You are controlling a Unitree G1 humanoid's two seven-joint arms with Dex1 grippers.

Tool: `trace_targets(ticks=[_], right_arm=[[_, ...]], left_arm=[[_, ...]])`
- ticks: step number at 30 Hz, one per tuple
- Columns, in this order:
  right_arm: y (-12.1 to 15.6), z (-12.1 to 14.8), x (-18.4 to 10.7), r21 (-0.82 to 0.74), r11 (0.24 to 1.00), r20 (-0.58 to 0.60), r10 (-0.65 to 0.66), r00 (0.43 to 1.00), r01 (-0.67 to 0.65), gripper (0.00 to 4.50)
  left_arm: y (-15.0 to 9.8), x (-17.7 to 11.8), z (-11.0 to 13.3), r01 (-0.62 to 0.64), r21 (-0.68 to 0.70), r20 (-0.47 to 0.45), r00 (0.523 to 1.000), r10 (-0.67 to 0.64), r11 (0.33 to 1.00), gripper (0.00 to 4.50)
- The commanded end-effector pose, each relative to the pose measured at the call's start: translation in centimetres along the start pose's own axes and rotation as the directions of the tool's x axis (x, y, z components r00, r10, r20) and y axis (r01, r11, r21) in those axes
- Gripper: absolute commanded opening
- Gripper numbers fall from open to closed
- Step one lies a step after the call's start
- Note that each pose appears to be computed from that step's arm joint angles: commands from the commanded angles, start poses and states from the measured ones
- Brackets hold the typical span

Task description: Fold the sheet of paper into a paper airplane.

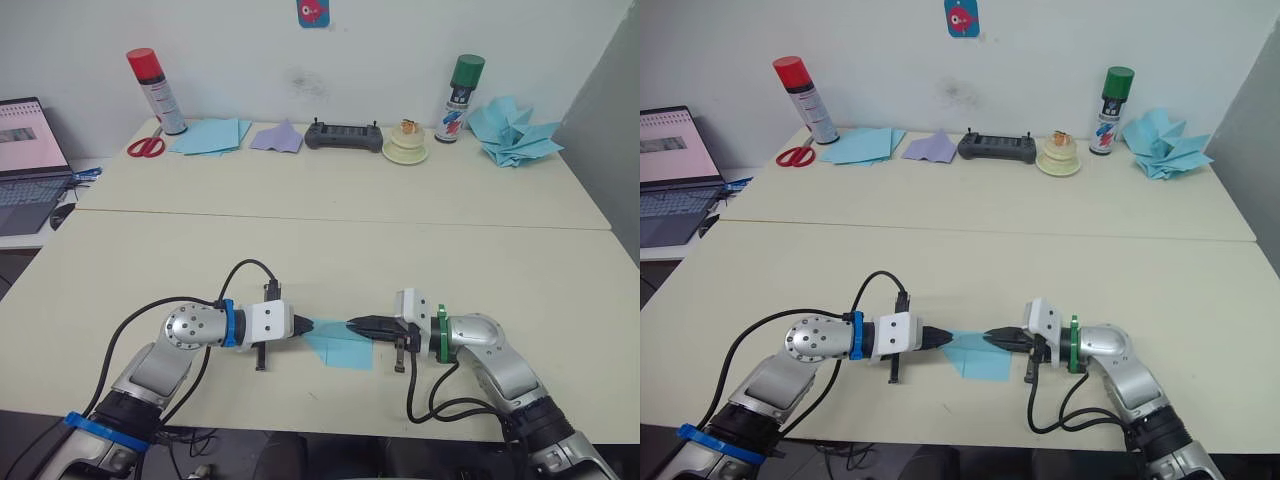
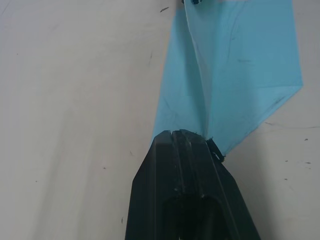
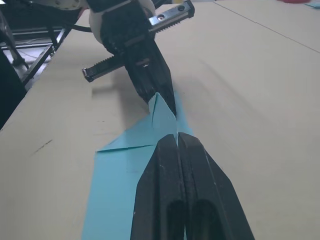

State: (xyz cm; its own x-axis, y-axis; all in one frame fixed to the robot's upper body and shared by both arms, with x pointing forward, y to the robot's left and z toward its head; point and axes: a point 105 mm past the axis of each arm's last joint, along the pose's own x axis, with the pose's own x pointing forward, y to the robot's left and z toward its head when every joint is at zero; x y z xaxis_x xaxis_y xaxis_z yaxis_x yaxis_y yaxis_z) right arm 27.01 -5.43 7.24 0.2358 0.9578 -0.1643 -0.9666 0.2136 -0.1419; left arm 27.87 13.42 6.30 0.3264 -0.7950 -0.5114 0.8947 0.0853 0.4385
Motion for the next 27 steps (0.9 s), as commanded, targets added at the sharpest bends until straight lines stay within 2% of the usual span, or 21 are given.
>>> trace_targets(ticks=[1,12,18,22,27], right_arm=[[-1.1,1.1,0.1,-0.047,0.998,0.008,-0.045,0.999,0.046,0.02],[-2.0,-1.5,0.4,-0.121,0.989,-0.137,-0.096,0.986,0.080,0.02],[-2.0,-2.0,0.7,-0.124,0.990,-0.161,-0.088,0.983,0.068,0.02],[-1.8,-2.8,0.8,-0.131,0.990,-0.195,-0.082,0.977,0.057,0.02],[-2.1,-3.0,0.7,-0.131,0.989,-0.202,-0.089,0.975,0.063,0.02]], left_arm=[[-1.6,0.1,-3.0,0.036,-0.081,-0.103,0.994,-0.044,0.996,0.00],[-1.0,0.2,-2.8,0.011,-0.061,-0.100,0.995,-0.017,0.998,0.00],[-0.6,0.1,-2.7,-0.009,-0.062,-0.094,0.996,0.003,0.998,0.00],[0.8,-0.2,-2.1,-0.103,-0.122,-0.051,0.994,0.097,0.987,0.00],[3.1,-2.2,-0.8,-0.184,-0.222,-0.007,0.982,0.187,0.958,0.00]])
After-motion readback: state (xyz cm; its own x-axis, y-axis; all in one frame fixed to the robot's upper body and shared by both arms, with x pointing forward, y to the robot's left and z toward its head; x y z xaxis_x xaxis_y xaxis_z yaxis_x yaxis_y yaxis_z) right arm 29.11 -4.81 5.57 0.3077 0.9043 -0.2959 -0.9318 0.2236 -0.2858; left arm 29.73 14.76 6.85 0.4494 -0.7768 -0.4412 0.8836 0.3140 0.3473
